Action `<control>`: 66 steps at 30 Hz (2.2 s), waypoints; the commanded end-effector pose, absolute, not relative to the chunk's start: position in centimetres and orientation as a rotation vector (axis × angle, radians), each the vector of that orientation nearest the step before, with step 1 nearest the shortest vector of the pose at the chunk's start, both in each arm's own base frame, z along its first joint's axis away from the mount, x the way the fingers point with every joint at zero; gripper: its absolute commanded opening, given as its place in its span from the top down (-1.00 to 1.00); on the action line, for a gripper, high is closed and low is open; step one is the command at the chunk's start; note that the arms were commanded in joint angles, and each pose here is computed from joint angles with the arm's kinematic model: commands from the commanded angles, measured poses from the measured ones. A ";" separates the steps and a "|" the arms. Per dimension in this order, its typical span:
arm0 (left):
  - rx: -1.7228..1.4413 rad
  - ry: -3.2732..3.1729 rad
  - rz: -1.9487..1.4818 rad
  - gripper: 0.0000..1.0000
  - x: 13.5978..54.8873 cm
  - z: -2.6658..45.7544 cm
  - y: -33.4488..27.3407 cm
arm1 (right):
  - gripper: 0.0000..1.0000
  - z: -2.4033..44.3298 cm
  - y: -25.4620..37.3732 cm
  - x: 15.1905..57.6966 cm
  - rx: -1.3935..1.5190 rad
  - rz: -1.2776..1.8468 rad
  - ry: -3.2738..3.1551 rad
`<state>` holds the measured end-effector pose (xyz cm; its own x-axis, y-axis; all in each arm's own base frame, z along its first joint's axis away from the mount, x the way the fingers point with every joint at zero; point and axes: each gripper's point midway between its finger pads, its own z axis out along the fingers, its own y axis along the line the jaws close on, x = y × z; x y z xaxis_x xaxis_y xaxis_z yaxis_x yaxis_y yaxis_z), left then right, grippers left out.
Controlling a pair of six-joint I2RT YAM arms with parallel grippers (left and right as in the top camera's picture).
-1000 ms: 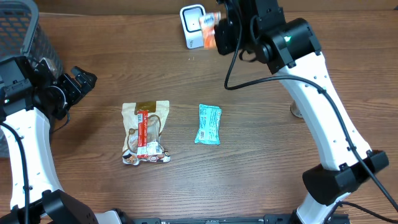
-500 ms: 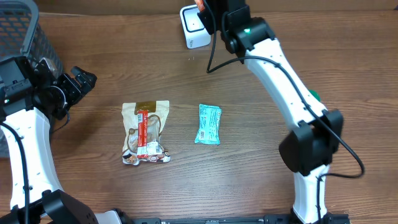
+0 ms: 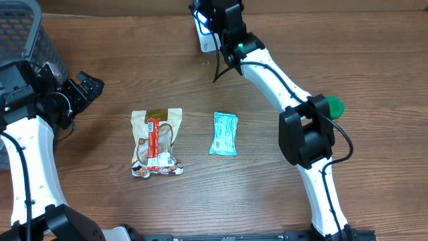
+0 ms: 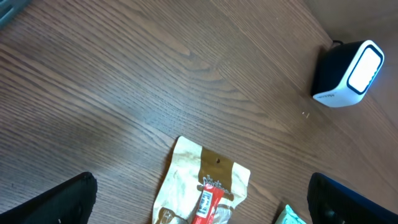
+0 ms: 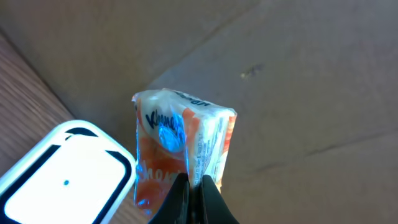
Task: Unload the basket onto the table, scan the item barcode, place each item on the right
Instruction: 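Lift the Kleenex pack and hold it at the scanner window, then carry the pack right, set it down near the jar, release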
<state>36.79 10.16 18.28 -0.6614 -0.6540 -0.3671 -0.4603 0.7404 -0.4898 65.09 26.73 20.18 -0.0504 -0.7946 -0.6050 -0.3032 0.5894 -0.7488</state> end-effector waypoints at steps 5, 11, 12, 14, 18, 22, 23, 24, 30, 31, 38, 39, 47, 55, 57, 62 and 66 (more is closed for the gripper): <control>-0.835 2.388 -0.481 -0.99 36.8 19.1 10.2 | 0.93 14.7 27.1 65.9 -1.123 -0.661 1.592; -0.835 2.388 -0.481 -0.99 36.8 19.1 10.2 | 0.92 13.9 27.2 66.1 -1.134 -0.675 1.583; -0.835 2.388 -0.481 -0.99 36.8 19.1 10.2 | 0.92 14.1 27.1 66.2 -1.124 -0.681 1.580; -0.835 2.388 -0.481 -0.99 36.8 19.1 10.2 | 0.93 14.4 26.6 66.3 -1.098 -0.710 1.585; -0.834 2.388 -0.481 -0.99 36.8 19.1 10.2 | 0.93 15.2 26.0 66.4 -1.043 -0.721 1.605; -0.834 2.388 -0.481 -0.99 36.8 19.1 10.2 | 0.93 20.4 26.0 66.0 -0.879 -0.611 1.600; -0.835 2.388 -0.481 -0.99 36.8 19.1 10.2 | 0.93 21.9 25.8 65.8 -0.846 -0.593 1.593; -0.835 2.388 -0.481 -0.99 36.8 19.1 10.2 | 0.93 23.9 25.6 65.4 -0.813 -0.575 1.583; -0.834 2.388 -0.481 -1.00 36.8 19.1 10.2 | 0.93 34.6 23.5 60.7 -0.662 -0.425 1.618; -0.835 2.388 -0.481 -0.99 36.8 19.1 10.2 | 0.93 35.7 23.1 59.5 -0.651 -0.397 1.642; -0.835 2.388 -0.481 -0.99 36.8 19.1 10.2 | 0.93 40.6 18.3 50.7 -0.447 -0.173 1.876; -0.835 2.388 -0.481 -0.99 36.8 19.1 10.2 | 0.93 40.5 17.8 49.7 -0.412 -0.129 1.914; -0.835 2.388 -0.481 -0.99 36.8 19.1 10.2 | 0.93 30.8 11.6 43.5 -0.237 -0.084 2.441; -0.834 2.388 -0.481 -0.99 36.8 19.1 10.2 | 0.93 18.9 6.7 40.2 -0.112 -0.164 2.794; -0.835 2.388 -0.481 -0.99 36.8 19.1 10.2 | 0.93 16.3 5.8 39.9 -0.090 -0.181 2.829; -0.835 2.388 -0.482 -0.99 36.8 19.1 10.2 | 0.93 11.5 4.3 40.1 -0.039 -0.191 2.832; -0.835 2.388 -0.481 -0.99 36.8 19.1 10.2 | 0.93 8.9 3.6 40.2 -0.014 -0.189 2.816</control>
